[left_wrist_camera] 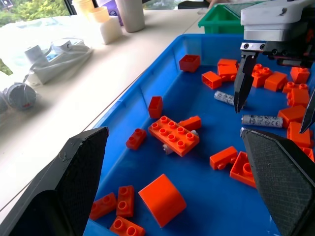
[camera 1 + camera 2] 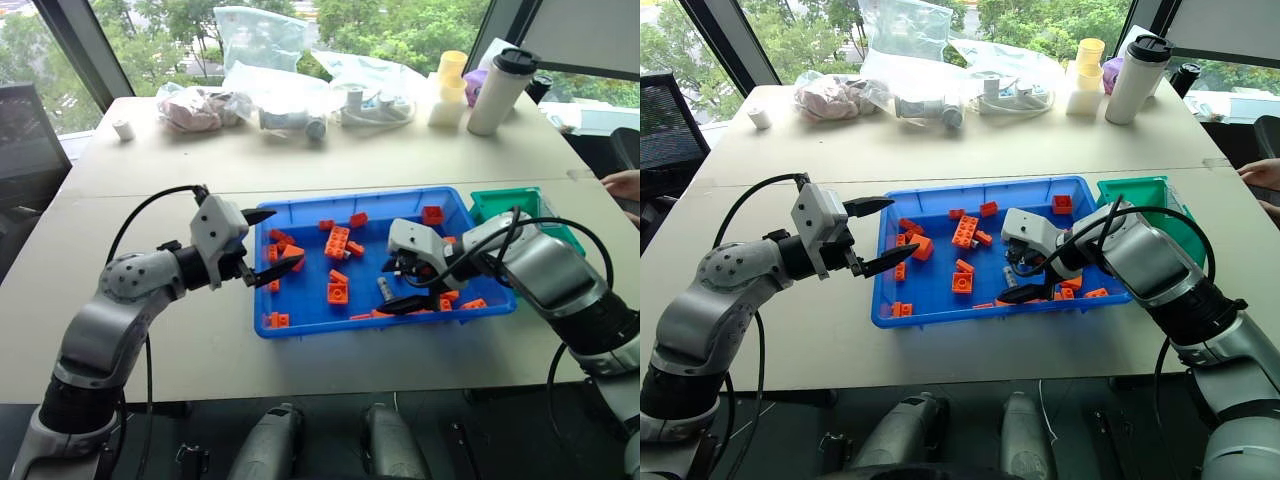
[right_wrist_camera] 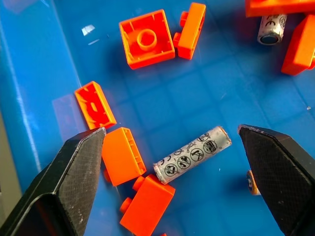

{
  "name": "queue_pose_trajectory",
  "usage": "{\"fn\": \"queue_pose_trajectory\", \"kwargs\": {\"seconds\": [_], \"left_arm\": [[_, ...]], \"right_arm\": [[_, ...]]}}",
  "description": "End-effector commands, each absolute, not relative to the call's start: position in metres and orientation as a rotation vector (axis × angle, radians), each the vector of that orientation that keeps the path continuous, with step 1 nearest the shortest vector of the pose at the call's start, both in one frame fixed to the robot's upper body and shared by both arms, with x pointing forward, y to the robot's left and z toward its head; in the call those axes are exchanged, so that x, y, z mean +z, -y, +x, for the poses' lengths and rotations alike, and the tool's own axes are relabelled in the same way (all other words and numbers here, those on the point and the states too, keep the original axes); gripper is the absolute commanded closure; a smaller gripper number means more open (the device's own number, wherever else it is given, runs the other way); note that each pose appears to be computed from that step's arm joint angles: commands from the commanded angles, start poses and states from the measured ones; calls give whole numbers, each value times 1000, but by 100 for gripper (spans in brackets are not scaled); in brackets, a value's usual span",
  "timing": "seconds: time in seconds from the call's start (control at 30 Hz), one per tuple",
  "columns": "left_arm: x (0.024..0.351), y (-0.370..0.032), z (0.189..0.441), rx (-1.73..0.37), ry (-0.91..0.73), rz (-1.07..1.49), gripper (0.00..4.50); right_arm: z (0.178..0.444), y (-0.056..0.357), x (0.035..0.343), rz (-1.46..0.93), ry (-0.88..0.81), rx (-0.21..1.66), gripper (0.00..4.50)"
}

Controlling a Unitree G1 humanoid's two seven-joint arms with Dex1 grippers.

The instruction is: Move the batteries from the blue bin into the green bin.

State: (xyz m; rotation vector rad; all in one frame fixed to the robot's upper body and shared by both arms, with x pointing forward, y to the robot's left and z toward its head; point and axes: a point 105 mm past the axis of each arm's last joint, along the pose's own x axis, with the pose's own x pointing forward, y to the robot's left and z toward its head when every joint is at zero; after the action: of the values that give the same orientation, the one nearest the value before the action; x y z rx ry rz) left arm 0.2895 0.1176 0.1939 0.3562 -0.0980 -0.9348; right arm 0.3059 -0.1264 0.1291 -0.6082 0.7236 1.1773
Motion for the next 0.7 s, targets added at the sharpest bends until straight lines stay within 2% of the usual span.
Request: {"fn": "queue_pose_trajectory", "kwargs": {"seconds": [0.03, 0.23, 0.7], "left_arm": [[205, -117, 286, -919, 143, 379, 0], [205, -118, 286, -907, 142, 384, 0], [206, -116, 288, -907, 146, 392, 0]], "right_arm": [[310, 125, 127, -649, -723, 1167, 5], [318, 130, 121, -689, -731, 1119, 5], [318, 149, 116, -762, -757, 1074, 5]]}}
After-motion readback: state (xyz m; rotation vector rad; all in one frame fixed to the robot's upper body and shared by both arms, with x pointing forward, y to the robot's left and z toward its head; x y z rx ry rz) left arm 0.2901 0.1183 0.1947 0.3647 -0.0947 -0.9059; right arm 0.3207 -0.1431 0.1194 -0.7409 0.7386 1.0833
